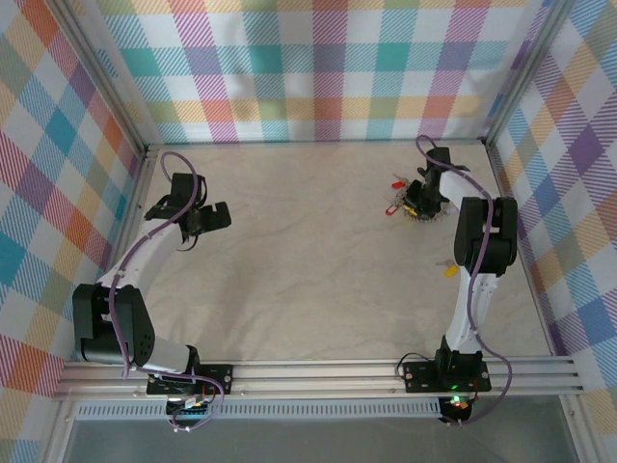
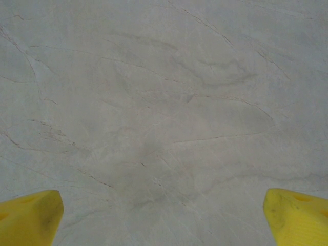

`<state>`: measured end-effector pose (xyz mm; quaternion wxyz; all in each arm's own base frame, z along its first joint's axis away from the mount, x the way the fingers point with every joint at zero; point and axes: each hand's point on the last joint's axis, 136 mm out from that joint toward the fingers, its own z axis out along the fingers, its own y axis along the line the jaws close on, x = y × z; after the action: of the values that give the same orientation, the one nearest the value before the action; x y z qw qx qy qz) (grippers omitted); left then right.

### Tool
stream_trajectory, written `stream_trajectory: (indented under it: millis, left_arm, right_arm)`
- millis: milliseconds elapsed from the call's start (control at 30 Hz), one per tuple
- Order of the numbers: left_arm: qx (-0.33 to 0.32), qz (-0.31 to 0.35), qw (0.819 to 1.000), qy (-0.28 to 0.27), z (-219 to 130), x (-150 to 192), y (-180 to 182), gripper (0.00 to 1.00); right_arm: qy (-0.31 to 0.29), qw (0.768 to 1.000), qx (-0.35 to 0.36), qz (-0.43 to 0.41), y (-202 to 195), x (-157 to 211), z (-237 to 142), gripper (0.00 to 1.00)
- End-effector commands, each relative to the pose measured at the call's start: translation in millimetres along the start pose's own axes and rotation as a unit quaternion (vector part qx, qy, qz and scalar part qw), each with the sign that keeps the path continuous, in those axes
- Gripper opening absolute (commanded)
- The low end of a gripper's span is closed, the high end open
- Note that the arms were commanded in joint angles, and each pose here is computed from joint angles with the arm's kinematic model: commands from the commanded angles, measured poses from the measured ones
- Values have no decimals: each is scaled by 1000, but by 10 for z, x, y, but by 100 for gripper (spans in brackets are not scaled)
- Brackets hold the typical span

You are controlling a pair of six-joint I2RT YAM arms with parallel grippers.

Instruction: Put the keys on the keyring

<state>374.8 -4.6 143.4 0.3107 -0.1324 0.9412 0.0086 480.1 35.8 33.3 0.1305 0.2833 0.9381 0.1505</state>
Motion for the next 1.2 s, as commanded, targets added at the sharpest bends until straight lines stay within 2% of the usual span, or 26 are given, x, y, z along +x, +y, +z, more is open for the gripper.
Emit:
stream_trajectory:
  millis: [0, 233, 400, 567, 833, 933, 1067, 1167]
  left_arm:
    - [-4, 0, 1000, 1, -30, -48, -3, 100]
    - [-6, 1, 1000, 2, -30, -44, -3, 100]
    - [-8, 1, 1000, 2, -29, -42, 4, 100]
    - [-7, 2, 1000, -2, -30, -39, -2, 100]
    - [16, 8, 1000, -17, -80, -75, -86, 100]
    - [40, 7, 999, -33, -140, -102, -154, 100]
    - [110, 12, 992, -64, -314, -161, -376, 100]
    - [212, 62, 970, -99, -475, -185, -771, 100]
  right_arm:
    - [15, 1000, 11, 8, -90, 82, 153, 14]
    - [15, 1000, 8, 10, -80, 78, 190, 13]
    - [6, 1000, -1, 9, -61, 75, 149, 6]
    - [-9, 1000, -28, 5, 41, 78, -41, 0]
    - [2, 996, -87, 5, 201, 322, -301, 0]
    - [13, 994, -106, 0, 268, 477, -374, 0]
    - [30, 991, -132, -6, 353, 725, -494, 0]
    - [45, 989, -141, -12, 413, 910, -595, 0]
